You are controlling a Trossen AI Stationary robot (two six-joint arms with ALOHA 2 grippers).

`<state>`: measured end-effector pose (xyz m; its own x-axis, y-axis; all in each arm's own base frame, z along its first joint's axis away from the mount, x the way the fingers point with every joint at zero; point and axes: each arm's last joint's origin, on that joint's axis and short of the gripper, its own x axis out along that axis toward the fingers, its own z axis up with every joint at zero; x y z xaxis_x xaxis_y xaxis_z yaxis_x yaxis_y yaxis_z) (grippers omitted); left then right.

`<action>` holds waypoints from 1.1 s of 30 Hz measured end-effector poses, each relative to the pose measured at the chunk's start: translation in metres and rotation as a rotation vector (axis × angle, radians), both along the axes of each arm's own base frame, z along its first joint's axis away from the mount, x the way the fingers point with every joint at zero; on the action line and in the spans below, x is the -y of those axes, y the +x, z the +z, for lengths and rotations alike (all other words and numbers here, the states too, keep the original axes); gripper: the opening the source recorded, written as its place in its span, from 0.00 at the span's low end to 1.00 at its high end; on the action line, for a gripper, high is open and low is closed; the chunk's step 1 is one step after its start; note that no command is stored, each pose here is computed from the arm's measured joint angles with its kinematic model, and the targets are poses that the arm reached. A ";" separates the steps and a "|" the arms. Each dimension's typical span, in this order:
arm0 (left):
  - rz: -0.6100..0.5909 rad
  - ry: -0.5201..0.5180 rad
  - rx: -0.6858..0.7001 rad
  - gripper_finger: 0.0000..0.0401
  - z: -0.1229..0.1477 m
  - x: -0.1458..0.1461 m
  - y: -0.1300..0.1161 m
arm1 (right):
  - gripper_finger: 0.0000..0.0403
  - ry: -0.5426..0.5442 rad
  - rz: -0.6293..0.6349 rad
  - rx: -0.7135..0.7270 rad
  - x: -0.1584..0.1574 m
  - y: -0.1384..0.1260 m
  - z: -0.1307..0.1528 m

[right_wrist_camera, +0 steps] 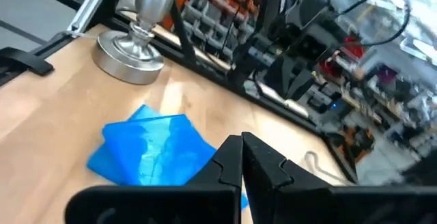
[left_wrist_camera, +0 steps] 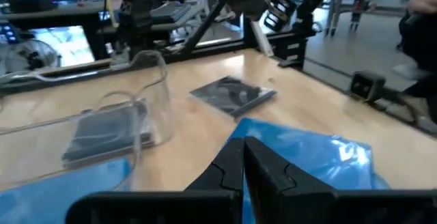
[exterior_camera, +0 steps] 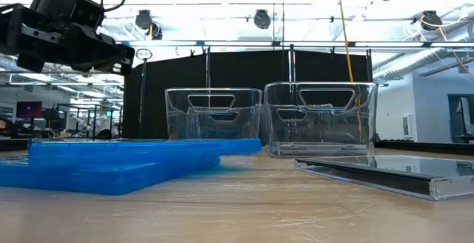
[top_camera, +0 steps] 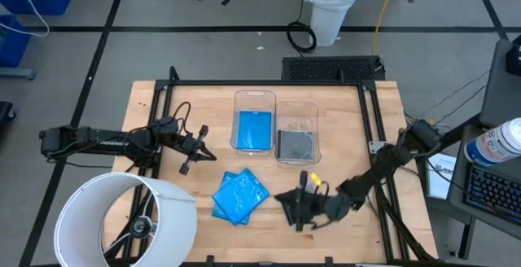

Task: Pick & place jewel cases by type
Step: Put the blue CD case into the left transparent bin

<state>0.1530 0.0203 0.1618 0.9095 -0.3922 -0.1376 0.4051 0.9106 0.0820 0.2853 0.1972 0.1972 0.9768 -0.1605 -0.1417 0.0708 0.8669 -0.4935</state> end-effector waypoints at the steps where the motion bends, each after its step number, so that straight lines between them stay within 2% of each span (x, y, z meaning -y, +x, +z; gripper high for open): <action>1: -0.011 -0.010 0.000 0.03 0.000 0.002 0.000 | 0.00 0.007 -0.011 -0.017 -0.009 0.005 0.001; 6: -0.065 -0.059 -0.002 0.02 0.003 0.011 0.002 | 0.00 -0.038 -0.019 -0.097 -0.056 0.026 -0.001; 10: -0.103 -0.101 -0.024 0.06 0.003 0.018 0.002 | 0.00 -0.164 -0.072 -0.148 -0.080 0.035 -0.011; 14: -0.130 -0.090 -0.025 0.07 0.002 0.024 0.002 | 0.00 -0.239 -0.147 -0.167 -0.081 0.037 -0.028; 18: -0.096 -0.066 -0.021 0.07 0.002 0.027 0.003 | 0.00 -0.240 -0.219 -0.173 -0.073 0.043 -0.036; 21: -0.082 -0.048 -0.014 0.08 0.002 0.028 0.003 | 0.00 -0.262 -0.225 -0.226 -0.064 0.046 -0.043; 23: -0.081 -0.039 -0.010 0.08 0.002 0.028 0.003 | 0.00 -0.203 -0.207 -0.265 -0.057 0.050 -0.047; 28: -0.063 -0.034 -0.019 0.08 0.001 0.027 0.003 | 0.04 0.119 -0.237 -0.251 -0.039 0.064 -0.048; 33: 0.031 0.020 -0.148 0.08 -0.013 0.028 0.001 | 0.04 0.340 -0.151 -0.319 -0.035 0.071 -0.051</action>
<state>0.1544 -0.0074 0.1490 0.8904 -0.3597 -0.2789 0.3855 0.9218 0.0419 0.3562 0.2321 0.1461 0.8453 -0.1899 -0.4994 0.0999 0.9744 -0.2015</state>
